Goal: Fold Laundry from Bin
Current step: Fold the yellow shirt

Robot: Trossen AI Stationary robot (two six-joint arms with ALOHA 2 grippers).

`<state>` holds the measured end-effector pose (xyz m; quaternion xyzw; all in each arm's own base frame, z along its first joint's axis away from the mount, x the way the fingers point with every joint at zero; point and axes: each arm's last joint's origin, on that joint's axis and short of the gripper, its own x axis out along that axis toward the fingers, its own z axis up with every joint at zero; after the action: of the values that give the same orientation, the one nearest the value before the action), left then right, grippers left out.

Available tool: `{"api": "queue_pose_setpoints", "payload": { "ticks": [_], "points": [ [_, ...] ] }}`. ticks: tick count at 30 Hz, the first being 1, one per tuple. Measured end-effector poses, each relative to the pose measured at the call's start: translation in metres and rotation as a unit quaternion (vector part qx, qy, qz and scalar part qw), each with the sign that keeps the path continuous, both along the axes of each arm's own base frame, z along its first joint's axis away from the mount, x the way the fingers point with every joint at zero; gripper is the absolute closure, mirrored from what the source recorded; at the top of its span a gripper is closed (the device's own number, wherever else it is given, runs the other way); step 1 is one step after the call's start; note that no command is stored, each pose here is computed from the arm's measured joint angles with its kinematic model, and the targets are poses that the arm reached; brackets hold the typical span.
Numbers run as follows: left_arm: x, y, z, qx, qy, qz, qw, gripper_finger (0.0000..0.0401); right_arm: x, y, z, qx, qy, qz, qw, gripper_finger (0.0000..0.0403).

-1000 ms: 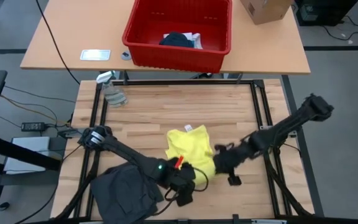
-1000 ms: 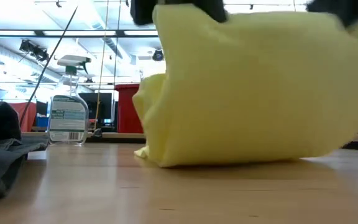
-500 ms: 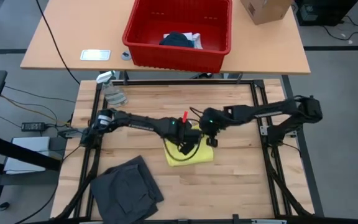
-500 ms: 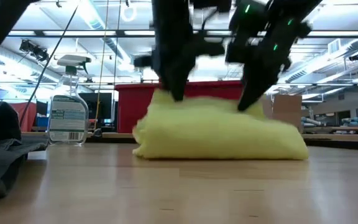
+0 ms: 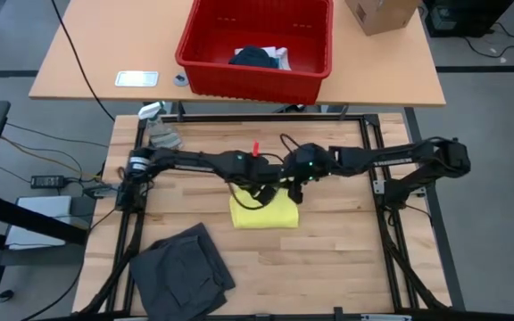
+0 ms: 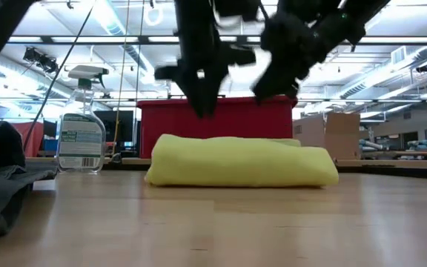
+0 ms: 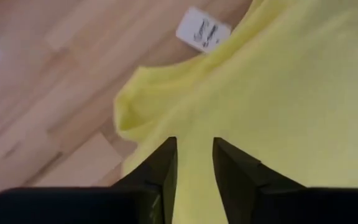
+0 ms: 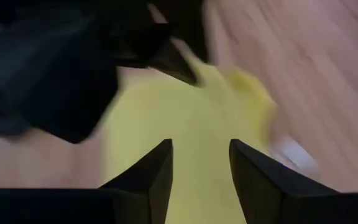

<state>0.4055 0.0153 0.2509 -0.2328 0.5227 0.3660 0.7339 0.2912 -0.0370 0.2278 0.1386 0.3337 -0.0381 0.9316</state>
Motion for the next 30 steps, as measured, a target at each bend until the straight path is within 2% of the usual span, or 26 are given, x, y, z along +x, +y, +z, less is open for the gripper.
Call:
{"api": "queue_pose_setpoints", "payload": {
  "ticks": [3, 8, 13, 18, 22, 26, 30],
  "points": [
    [-0.013, -0.004, 0.027, 0.019, -0.027, -0.005, 0.999, 0.028, 0.013, 0.009, -0.006, 0.014, -0.035, 0.009, 0.999, 0.0242],
    [-0.033, -0.023, 0.059, 0.033, -0.063, 0.0, 0.997, 0.0272, 0.034, 0.021, -0.049, 0.015, 0.007, 0.034, 0.999, 0.0251],
    [-0.038, -0.067, 0.062, 0.03, -0.086, -0.022, 0.996, 0.0271, 0.041, 0.03, -0.09, 0.026, 0.077, 0.013, 0.997, 0.0278],
    [-0.048, -0.127, 0.057, 0.008, -0.118, 0.003, 0.993, 0.0271, 0.032, 0.046, -0.104, 0.052, 0.15, -0.013, 0.987, 0.0314],
    [-0.069, -0.177, 0.058, -0.033, -0.151, 0.038, 0.987, 0.0271, 0.004, 0.062, -0.102, 0.075, 0.207, -0.048, 0.974, 0.0339],
    [-0.092, -0.222, 0.046, -0.057, -0.134, 0.057, 0.988, 0.0278, -0.027, 0.078, -0.084, 0.108, 0.22, -0.068, 0.967, 0.0353],
    [-0.099, -0.254, 0.004, -0.059, -0.045, 0.061, 0.995, 0.0288, -0.049, 0.088, -0.044, 0.145, 0.142, -0.07, 0.977, 0.0353]
  ]
}}
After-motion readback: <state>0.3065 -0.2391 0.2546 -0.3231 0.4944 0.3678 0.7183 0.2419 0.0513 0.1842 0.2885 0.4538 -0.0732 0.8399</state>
